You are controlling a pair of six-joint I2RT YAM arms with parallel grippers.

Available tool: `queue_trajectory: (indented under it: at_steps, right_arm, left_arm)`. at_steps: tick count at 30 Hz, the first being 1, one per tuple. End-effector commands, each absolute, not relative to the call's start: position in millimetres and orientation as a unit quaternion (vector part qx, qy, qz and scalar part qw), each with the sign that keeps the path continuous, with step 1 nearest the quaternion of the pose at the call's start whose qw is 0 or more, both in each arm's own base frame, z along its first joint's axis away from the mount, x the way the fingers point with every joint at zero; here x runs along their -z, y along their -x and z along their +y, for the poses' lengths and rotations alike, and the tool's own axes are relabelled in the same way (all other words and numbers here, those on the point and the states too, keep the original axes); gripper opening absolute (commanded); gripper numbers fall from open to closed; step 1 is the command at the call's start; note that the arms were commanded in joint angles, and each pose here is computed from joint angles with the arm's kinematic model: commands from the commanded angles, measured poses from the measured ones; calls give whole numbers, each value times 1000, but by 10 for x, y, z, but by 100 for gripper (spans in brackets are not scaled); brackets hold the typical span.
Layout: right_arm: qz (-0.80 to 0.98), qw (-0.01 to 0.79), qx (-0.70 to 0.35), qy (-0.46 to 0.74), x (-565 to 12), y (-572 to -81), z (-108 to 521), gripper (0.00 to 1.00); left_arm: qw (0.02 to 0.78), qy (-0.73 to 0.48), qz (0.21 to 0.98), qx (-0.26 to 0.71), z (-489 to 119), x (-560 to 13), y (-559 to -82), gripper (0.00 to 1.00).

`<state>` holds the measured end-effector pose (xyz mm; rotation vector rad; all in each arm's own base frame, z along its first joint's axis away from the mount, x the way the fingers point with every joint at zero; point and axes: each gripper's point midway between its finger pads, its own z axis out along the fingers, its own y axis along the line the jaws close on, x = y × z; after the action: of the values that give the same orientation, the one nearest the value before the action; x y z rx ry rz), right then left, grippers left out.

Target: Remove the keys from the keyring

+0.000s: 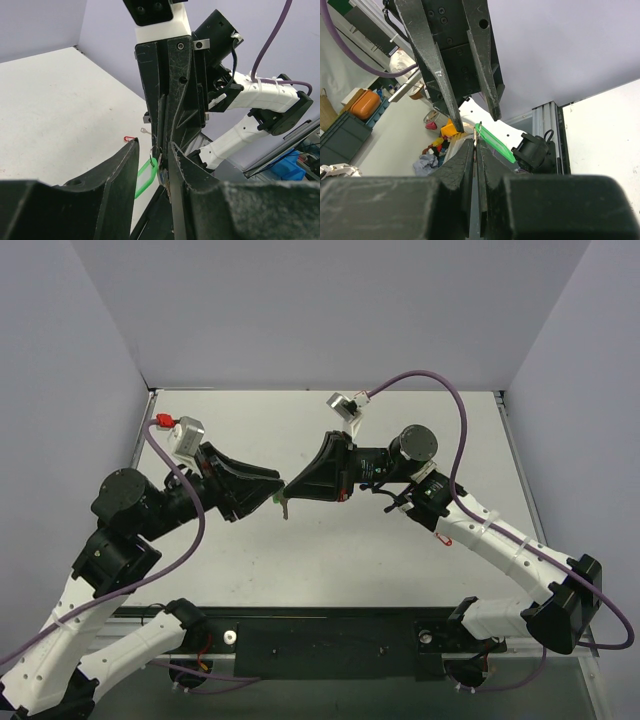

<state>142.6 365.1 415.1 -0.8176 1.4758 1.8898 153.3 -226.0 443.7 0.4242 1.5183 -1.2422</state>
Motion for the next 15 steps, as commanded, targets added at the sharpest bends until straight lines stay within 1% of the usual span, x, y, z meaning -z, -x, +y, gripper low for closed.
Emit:
queue_trajectory:
  at_steps: [1,6,8,10,11,12,13,15]
  right_arm:
    - [506,331,-722,336,-4392,-1297,3551,0]
    - [505,334,-721,336,-4399,-1300,3541,0]
    - [505,335,-721,336,-4405,-1293,3540,0]
    - [504,335,-721,336,-4405,-1294,3540,0]
    - [505,335,-721,336,-4405,-1293,3540,0]
    - [504,336,-721,336,-4411,-1293,3537,0]
    - [504,337,-722,335,-4415,-1294,3537,0]
    - [505,338,-721,334,-4415,-1303,3542,0]
  left_arm:
    - [549,-170,624,529,-2264,-4579,-1560,38]
    - [537,-172,635,528,-2283,-4525,-1553,36]
    - [531,-170,639,529,-2282,-4493,-1546,33]
    - [526,-169,641,533,-2289,-4468,-1533,26]
    - [525,-169,640,534,-2292,-4470,-1527,17]
    - [524,-167,640,537,-2288,-4476,-1518,10]
    - [524,-165,639,539,-2289,-4482,-1516,0]
    - [522,-162,637,544,-2296,-4492,-1515,0]
